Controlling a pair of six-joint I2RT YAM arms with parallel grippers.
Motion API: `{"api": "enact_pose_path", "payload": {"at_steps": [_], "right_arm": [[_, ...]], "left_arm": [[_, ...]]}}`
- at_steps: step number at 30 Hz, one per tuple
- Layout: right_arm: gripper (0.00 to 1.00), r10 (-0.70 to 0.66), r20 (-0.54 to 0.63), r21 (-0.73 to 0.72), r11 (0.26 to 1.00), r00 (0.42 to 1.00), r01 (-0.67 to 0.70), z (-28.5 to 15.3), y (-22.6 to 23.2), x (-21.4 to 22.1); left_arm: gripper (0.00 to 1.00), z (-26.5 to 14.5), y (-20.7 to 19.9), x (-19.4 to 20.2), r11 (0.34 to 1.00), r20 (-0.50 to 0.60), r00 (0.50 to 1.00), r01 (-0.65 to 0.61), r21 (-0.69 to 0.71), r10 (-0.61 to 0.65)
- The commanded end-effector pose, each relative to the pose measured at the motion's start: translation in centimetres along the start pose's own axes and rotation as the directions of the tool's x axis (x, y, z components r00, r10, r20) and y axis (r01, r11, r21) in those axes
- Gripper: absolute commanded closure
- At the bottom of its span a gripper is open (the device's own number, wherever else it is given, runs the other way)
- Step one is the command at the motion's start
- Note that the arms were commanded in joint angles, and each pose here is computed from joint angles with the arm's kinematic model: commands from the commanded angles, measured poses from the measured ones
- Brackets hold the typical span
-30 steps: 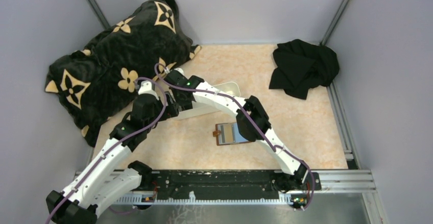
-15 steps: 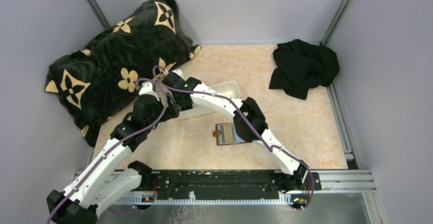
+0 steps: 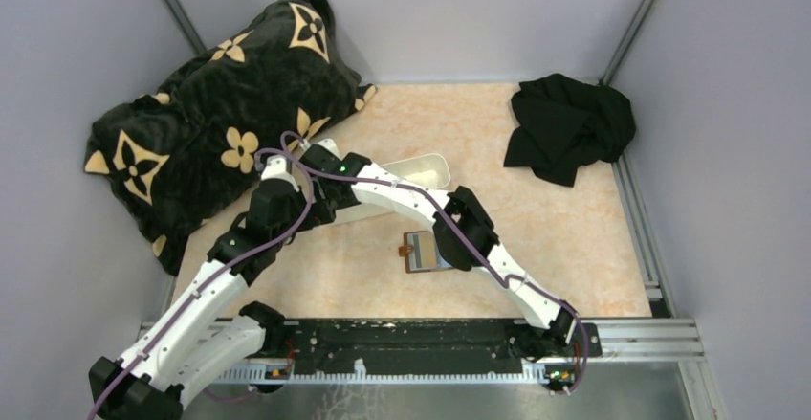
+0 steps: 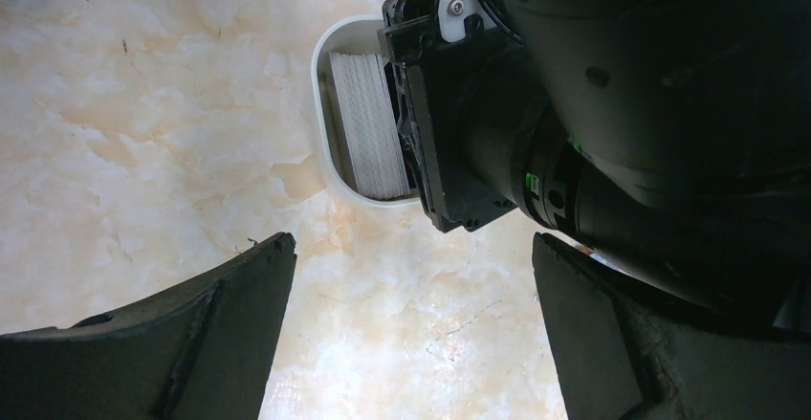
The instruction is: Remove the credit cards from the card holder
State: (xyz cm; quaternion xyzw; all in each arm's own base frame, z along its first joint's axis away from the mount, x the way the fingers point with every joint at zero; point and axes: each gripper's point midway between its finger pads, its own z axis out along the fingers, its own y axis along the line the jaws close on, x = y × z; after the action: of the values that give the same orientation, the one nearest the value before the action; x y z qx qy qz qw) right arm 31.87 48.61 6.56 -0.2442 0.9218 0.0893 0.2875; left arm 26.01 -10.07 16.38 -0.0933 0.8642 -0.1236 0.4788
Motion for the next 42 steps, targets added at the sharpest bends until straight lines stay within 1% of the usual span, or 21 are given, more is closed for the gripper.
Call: {"api": "enact_pose_path", "payload": {"at_steps": [1, 14, 23, 29, 42], "right_arm": [[0.81, -0.006, 0.076, -0.038, 0.999, 0.997, 0.009, -3.0, 2.0, -1.8], [0.81, -0.005, 0.149, -0.045, 0.999, 0.989, 0.012, -6.5, 2.3, -3.7], [0.81, -0.003, 0.170, -0.058, 0.998, 0.985, 0.013, -7.2, 3.0, -4.1], [0.81, 0.005, 0.164, -0.074, 0.997, 0.986, 0.007, -6.7, 3.4, -3.8], [0.81, 0.025, 0.171, -0.171, 0.985, 0.985, 0.004, -6.7, 5.2, -3.6]], "left_arm": [[0.01, -0.1, -0.3, -0.4, 1.000, 0.019, 1.000, 0.004, 0.023, -0.004], [0.01, 0.1, -0.4, -0.2, 1.000, 0.012, 1.000, 0.001, 0.029, -0.001], [0.01, 0.1, -0.4, -0.2, 0.999, 0.011, 1.000, 0.004, 0.034, -0.004], [0.01, 0.1, -0.5, -0.2, 0.999, 0.011, 1.000, 0.003, 0.039, -0.003], [0.05, 0.0, -0.5, -0.2, 0.999, 0.012, 1.000, 0.004, 0.044, -0.005]]}}
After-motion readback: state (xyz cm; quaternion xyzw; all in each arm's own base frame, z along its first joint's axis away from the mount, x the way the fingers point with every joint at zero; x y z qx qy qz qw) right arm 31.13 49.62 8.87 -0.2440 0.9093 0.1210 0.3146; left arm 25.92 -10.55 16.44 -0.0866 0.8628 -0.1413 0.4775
